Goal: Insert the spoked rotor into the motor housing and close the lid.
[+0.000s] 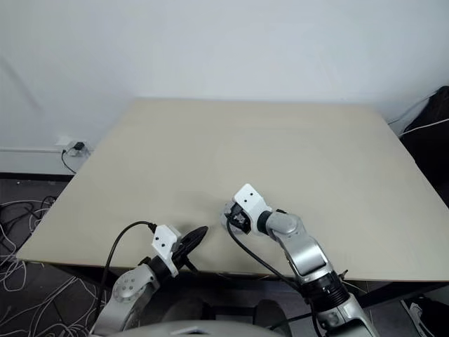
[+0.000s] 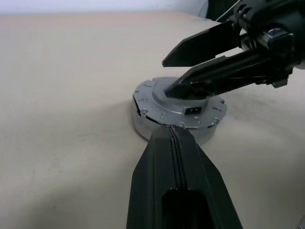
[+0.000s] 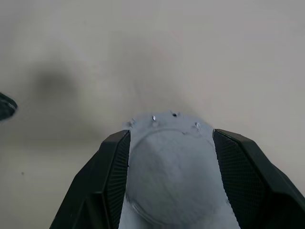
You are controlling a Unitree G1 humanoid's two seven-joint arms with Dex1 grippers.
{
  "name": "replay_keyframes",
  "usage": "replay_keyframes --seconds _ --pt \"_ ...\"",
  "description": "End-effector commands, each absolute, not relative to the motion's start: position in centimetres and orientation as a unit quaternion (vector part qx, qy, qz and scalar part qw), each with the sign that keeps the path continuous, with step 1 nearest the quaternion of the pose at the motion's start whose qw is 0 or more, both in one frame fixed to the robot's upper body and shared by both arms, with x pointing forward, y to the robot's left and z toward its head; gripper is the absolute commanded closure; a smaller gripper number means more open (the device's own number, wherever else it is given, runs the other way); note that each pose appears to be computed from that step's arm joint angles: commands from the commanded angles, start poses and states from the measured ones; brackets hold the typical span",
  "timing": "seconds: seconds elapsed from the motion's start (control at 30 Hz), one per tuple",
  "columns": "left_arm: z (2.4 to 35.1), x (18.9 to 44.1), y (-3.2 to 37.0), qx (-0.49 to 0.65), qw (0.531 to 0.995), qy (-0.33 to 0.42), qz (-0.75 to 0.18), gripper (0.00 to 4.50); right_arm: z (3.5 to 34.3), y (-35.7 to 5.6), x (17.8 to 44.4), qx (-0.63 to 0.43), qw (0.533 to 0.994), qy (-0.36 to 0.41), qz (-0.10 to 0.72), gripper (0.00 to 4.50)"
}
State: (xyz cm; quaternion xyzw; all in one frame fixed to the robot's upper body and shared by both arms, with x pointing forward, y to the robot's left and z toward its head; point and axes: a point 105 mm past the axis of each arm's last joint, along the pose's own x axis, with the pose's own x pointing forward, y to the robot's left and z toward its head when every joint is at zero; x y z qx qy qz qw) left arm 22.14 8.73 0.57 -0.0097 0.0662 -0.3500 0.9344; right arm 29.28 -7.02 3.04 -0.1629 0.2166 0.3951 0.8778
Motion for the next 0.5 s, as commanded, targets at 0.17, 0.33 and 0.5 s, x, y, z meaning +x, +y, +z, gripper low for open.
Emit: replay_keyframes --seconds 0.17,0.33,0.5 --pt "0.47 22.52 8.81 -0.012 0.934 0.046 -0.353 4.50 4.81 -7.87 30.07 -0.203 0.867 0.219 0.399 1.39" --pt "0.31 22.55 8.63 -0.017 0.934 0.045 -0.354 4.50 4.64 -8.14 29.90 -0.224 0.850 0.234 0.416 0.04" --pt "0.00 22.52 8.22 -0.023 0.934 0.047 -0.353 4.50 4.42 -8.13 29.65 -0.220 0.833 0.257 0.438 0.04"
